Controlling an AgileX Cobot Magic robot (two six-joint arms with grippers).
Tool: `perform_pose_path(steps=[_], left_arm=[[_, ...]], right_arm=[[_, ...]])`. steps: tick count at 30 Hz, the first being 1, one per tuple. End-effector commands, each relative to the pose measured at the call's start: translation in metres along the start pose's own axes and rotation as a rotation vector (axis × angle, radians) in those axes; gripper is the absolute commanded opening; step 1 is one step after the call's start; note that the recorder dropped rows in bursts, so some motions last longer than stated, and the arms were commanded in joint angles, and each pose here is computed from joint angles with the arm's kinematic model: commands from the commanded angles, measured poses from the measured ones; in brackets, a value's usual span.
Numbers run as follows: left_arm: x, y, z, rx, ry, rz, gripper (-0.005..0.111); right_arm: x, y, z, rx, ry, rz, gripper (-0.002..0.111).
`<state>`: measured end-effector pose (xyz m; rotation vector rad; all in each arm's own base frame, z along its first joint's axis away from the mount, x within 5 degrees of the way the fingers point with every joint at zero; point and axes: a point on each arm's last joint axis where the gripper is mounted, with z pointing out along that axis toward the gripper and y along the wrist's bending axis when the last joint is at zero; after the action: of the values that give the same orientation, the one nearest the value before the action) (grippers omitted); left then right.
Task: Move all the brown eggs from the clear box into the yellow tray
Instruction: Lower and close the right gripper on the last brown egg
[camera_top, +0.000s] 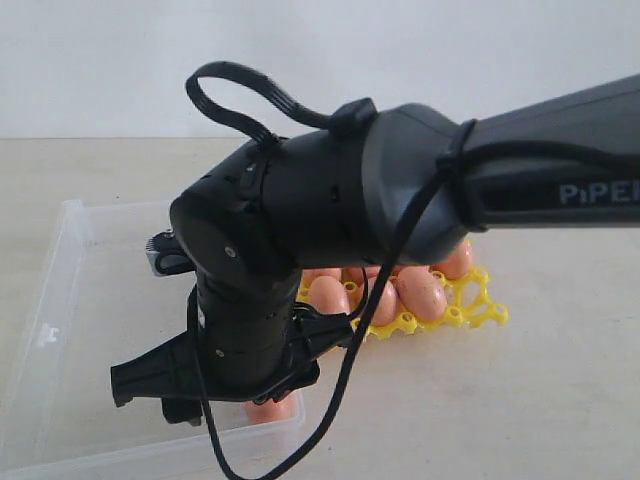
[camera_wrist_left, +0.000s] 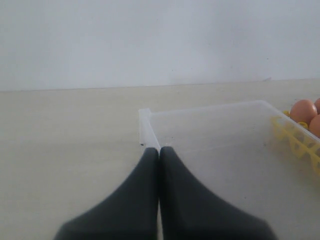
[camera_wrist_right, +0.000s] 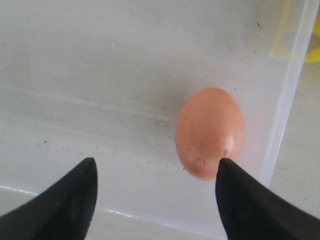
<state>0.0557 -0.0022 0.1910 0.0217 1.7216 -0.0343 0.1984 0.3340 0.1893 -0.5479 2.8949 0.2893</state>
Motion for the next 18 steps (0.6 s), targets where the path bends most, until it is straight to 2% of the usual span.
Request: perform_pose_path(steps=[1, 18], left_arm=[[-0.001, 0.0, 0.0, 0.005, -0.005, -0.004, -0.004], [-0.001, 0.0, 0.0, 0.005, -0.005, -0.004, -0.004]], right_arm=[[-0.001, 0.001, 0.005, 0.009, -0.003, -0.003, 0.064], [-0.004, -0.004, 0.016, 0.07, -0.024, -0.064, 0.064]])
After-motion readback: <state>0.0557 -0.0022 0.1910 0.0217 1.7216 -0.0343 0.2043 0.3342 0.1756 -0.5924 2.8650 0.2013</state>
